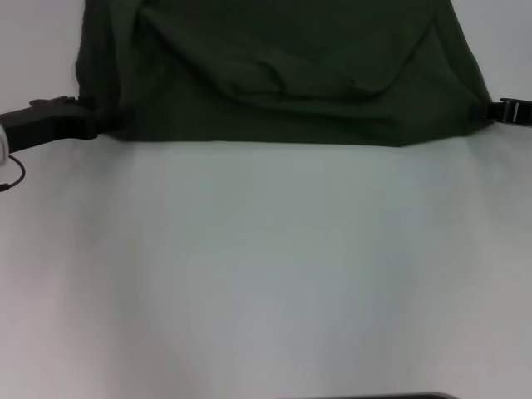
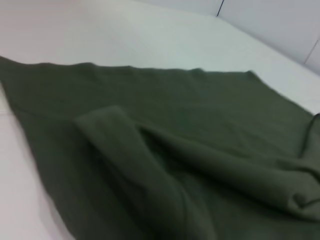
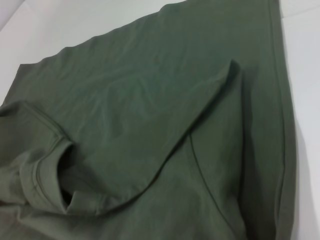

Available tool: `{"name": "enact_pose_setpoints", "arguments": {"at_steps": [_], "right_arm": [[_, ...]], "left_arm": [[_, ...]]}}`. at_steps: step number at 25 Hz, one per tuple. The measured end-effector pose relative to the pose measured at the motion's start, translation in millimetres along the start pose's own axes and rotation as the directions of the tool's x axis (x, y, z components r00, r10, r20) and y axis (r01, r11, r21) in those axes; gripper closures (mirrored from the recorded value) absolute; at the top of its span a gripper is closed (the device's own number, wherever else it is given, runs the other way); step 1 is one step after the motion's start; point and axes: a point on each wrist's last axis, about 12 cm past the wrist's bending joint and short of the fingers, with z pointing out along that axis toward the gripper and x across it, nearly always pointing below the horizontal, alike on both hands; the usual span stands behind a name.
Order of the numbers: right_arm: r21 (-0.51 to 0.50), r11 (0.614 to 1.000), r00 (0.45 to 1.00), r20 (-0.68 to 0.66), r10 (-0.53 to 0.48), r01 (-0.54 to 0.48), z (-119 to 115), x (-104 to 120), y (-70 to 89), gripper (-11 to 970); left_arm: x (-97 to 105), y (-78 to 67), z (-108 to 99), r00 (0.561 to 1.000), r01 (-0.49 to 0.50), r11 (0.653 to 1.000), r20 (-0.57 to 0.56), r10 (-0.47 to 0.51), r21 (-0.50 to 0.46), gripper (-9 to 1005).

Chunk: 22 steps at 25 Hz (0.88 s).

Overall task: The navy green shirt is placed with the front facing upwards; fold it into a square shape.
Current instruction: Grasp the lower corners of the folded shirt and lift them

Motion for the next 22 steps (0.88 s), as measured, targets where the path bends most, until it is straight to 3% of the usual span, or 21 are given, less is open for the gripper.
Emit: {"name": "enact_pose_setpoints", "arguments": {"at_steps": [10, 22], "right_arm": [[-0.008, 1.000, 1.000, 0.018, 0.012, -0.012, -1.7, -1.2, -0.4, 907], [-0.011, 1.000, 1.000, 0.020, 0.007, -0.007, -1.4, -2.9, 0.4, 907]], "left_arm": [[3.9, -5.4, 11.7, 0.998, -0.049, 0.999, -0.040, 0.049, -0.021, 186], [7.2, -4.6, 11.3, 0.994, -0.094, 0.995, -0.051, 0.092, -0.029, 186]]}}
